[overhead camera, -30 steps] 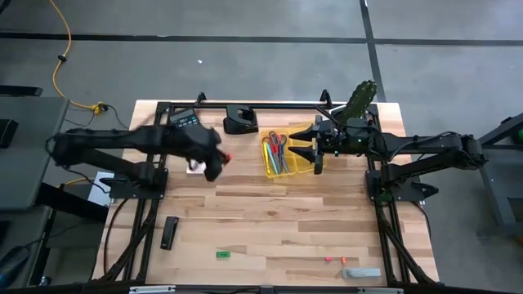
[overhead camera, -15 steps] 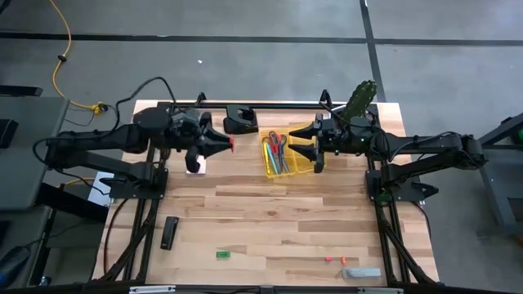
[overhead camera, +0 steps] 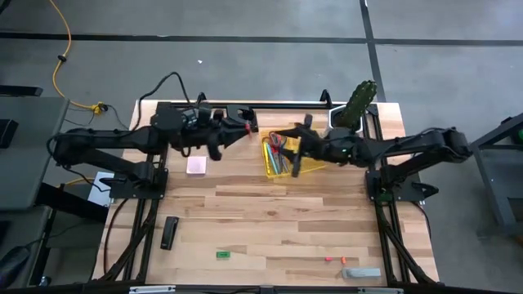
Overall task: Pack school essentials
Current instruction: Put the orange eraser into the yellow supply box
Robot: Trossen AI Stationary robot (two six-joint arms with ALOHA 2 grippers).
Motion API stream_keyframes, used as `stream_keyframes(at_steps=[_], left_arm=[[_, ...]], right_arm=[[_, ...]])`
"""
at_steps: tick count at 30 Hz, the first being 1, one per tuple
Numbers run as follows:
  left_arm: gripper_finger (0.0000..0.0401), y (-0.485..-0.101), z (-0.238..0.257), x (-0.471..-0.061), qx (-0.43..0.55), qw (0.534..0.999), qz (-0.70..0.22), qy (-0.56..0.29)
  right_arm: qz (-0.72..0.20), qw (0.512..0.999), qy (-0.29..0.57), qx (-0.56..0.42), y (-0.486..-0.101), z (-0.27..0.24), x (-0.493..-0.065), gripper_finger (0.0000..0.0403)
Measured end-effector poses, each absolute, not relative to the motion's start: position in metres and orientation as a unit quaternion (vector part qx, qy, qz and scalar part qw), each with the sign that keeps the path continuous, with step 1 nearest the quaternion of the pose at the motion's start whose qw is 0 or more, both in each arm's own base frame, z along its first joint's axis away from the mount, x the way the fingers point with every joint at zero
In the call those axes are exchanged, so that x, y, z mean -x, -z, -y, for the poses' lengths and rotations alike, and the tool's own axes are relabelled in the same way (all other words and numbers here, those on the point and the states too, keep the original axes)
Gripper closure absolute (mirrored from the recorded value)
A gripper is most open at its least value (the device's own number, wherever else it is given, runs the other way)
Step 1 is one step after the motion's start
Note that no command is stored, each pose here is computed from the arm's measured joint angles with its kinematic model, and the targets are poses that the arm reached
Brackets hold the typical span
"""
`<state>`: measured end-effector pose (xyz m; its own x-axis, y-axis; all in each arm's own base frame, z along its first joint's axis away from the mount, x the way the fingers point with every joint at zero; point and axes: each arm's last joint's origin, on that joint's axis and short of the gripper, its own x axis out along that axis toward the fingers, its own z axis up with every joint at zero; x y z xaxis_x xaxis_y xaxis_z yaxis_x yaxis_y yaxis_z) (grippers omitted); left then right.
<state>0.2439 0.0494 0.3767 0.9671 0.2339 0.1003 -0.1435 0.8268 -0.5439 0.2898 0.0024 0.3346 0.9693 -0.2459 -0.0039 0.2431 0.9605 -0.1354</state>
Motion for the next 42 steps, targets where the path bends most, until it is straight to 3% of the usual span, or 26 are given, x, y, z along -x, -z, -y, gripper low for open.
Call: stream_keyframes(at_steps=[11, 17, 27, 31, 42], left_arm=[[0.0327, -0.364, -0.064, -0.278, 0.325, 0.916, 0.171, -0.158], [0.0327, -0.365, -0.066, -0.277, 0.345, 0.899, 0.194, -0.188], [0.0327, -0.368, -0.065, -0.277, 0.35, 0.897, 0.207, -0.172], [0.0327, -0.368, -0.065, -0.277, 0.366, 0.891, 0.21, -0.166], [0.0327, -0.368, -0.064, -0.277, 0.369, 0.89, 0.21, -0.165]], right_arm=[[0.001, 0.961, 0.253, 0.111, -0.369, 0.003, -0.337, 0.0204], [0.021, 0.957, 0.26, 0.13, -0.389, 0.004, -0.339, 0.0204], [0.033, 0.958, 0.261, 0.11, -0.391, 0.007, -0.339, 0.0207], [0.044, 0.96, 0.254, 0.108, -0.393, 0.008, -0.339, 0.0236], [0.049, 0.967, 0.224, 0.11, -0.392, 0.011, -0.339, 0.0374]])
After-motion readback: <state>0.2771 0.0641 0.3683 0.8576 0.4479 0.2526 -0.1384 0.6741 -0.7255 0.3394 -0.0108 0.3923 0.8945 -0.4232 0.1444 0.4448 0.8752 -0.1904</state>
